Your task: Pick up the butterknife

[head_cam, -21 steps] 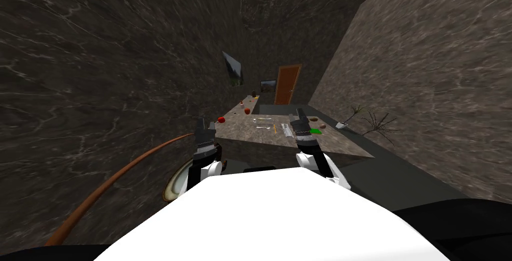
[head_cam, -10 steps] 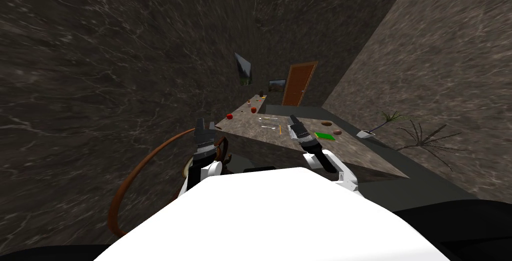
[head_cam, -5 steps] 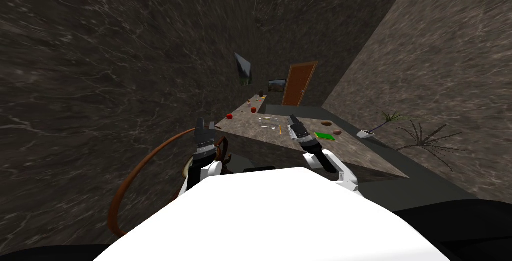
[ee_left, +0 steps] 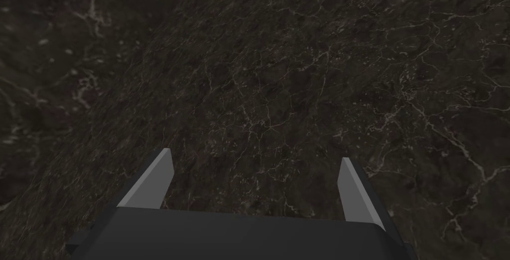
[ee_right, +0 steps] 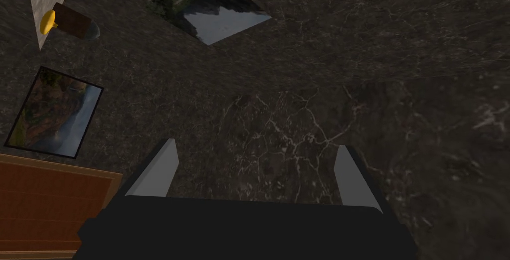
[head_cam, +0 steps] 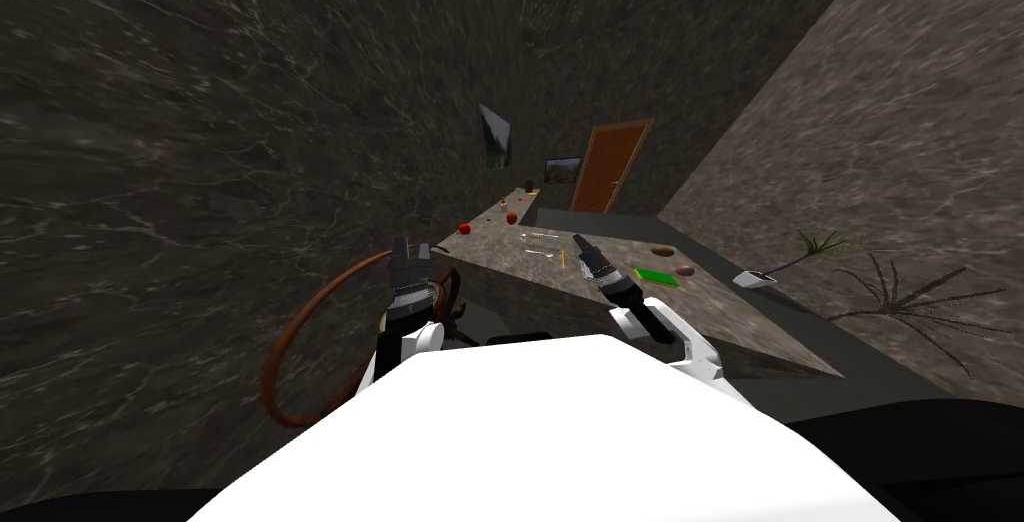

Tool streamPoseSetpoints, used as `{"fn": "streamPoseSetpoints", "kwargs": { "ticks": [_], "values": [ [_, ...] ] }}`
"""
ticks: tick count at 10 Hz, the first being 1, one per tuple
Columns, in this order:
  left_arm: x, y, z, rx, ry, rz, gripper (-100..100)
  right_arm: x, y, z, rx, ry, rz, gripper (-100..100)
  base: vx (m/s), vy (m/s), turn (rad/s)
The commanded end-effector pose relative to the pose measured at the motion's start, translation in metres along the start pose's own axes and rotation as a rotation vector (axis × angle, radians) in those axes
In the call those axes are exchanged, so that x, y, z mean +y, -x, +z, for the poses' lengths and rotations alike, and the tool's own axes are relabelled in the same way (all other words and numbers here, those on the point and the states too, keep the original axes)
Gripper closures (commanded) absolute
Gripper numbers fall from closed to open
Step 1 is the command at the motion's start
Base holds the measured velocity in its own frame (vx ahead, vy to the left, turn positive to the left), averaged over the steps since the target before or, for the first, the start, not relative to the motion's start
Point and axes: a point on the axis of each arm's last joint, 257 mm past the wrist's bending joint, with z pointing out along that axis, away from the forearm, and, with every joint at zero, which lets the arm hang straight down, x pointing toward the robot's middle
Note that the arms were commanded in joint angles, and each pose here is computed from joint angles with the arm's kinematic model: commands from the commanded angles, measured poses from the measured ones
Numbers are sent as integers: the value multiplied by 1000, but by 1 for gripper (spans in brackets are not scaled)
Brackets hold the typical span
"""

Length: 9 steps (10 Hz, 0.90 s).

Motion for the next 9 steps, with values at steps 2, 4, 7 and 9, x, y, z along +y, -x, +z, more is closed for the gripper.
{"fn": "streamPoseSetpoints", "kwargs": {
  "ticks": [2,4,7,9],
  "values": [
    [0,0,0,0,0,0,0,-23,-17,-6,89,-57,-55,-100,-85,-91,209],
    [0,0,0,0,0,0,0,-34,-23,-10,137,-82,-88,-100,-74,-65,160],
    [0,0,0,0,0,0,0,-60,-35,-23,229,-139,-150,-100,-56,-55,202],
    [0,0,0,0,0,0,0,-89,-44,-41,313,-203,-209,-100,-74,-59,245]
  ]
}}
